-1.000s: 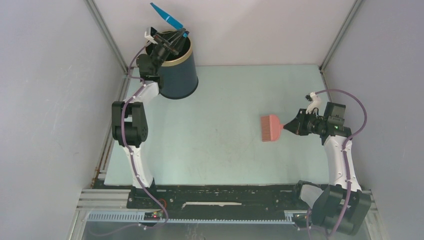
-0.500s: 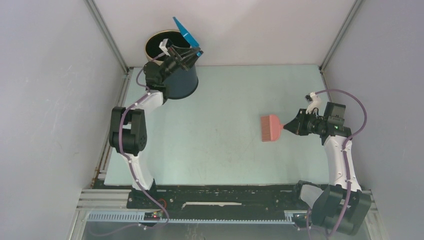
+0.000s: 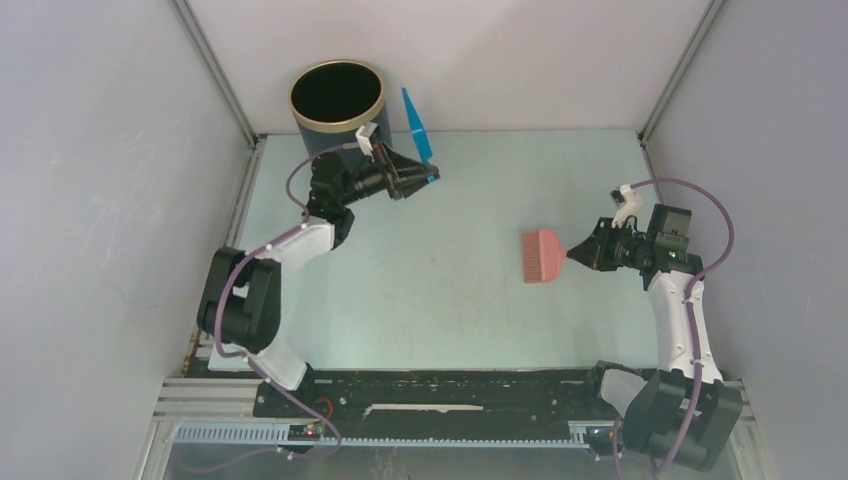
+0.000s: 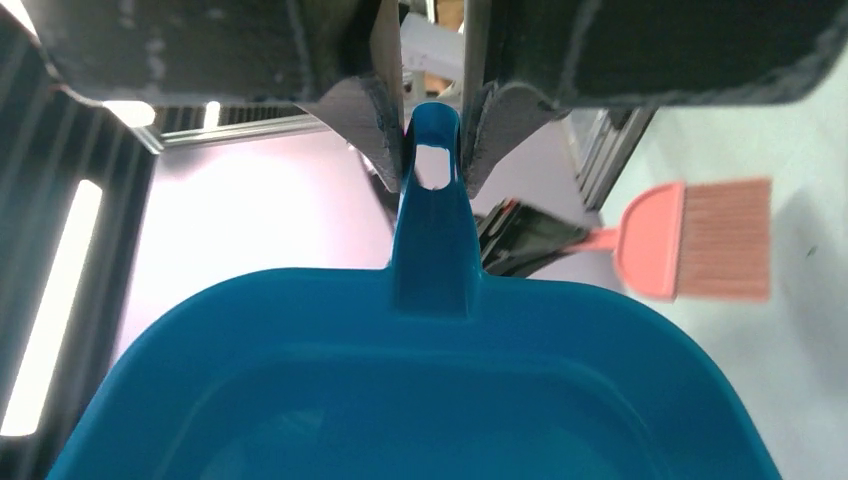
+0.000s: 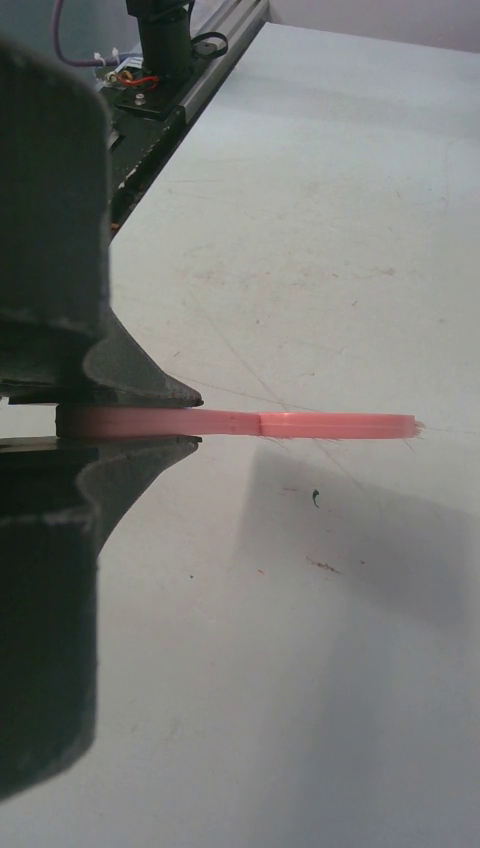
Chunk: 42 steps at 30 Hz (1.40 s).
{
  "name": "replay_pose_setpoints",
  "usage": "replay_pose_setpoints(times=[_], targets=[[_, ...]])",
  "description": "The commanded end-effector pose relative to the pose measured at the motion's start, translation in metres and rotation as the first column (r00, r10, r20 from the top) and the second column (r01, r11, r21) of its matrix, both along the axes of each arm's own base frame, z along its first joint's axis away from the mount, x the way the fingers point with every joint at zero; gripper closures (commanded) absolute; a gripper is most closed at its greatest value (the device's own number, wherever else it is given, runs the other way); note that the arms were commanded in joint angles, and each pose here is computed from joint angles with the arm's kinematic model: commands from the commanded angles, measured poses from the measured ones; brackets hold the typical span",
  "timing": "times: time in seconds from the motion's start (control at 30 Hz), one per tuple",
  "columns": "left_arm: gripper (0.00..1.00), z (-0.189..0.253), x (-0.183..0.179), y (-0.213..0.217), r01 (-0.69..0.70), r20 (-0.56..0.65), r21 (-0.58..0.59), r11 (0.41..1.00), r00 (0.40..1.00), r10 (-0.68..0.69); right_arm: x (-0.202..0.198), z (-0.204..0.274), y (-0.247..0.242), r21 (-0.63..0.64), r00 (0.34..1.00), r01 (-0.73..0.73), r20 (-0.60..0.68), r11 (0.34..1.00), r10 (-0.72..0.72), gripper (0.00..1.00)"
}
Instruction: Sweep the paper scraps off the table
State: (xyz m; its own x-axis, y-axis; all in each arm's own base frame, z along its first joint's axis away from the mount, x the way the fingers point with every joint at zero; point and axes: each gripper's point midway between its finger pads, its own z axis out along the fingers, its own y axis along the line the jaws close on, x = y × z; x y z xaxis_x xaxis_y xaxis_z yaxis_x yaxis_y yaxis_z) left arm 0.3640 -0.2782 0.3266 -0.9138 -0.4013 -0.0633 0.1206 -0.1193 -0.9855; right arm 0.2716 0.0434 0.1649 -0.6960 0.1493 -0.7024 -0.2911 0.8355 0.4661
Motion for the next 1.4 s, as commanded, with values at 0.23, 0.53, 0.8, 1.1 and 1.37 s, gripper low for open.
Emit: replay_pose_setpoints(times=[0.23, 0.53, 0.8, 1.1, 1.37], targets=[[1.0, -0.125, -0.077, -0.003, -0.054, 0.143, 0.623, 0.781, 0.989, -0.045, 0.004, 0.018, -0.004, -0.043, 0.997, -0.008, 0.081, 0.999, 0.012, 1.0], [0.98, -0.209, -0.139, 0.065, 0.022, 0.02, 0.921, 0.39, 0.994, -0.103, 0.003, 0.018, -0.001, -0.055, 0.996, -0.023, 0.085, 0.998, 0.028, 1.0], [0.98, -0.239, -0.199, 0.116, 0.173, -0.165, 0.983, 0.06, 0.98, -0.113, 0.004, 0.016, 0.0, -0.061, 0.996, -0.027, 0.079, 0.998, 0.032, 1.0], [0.97, -0.278, -0.238, 0.113, 0.242, -0.256, 0.965, -0.099, 0.951, -0.173, 0.003, 0.016, -0.001, -0.066, 0.997, -0.026, 0.076, 0.997, 0.031, 1.0], [0.85, -0.292, -0.211, 0.089, 0.148, -0.178, 0.979, -0.14, 0.956, -0.232, 0.003, 0.013, -0.001, -0.064, 0.997, -0.028, 0.066, 0.998, 0.032, 1.0]])
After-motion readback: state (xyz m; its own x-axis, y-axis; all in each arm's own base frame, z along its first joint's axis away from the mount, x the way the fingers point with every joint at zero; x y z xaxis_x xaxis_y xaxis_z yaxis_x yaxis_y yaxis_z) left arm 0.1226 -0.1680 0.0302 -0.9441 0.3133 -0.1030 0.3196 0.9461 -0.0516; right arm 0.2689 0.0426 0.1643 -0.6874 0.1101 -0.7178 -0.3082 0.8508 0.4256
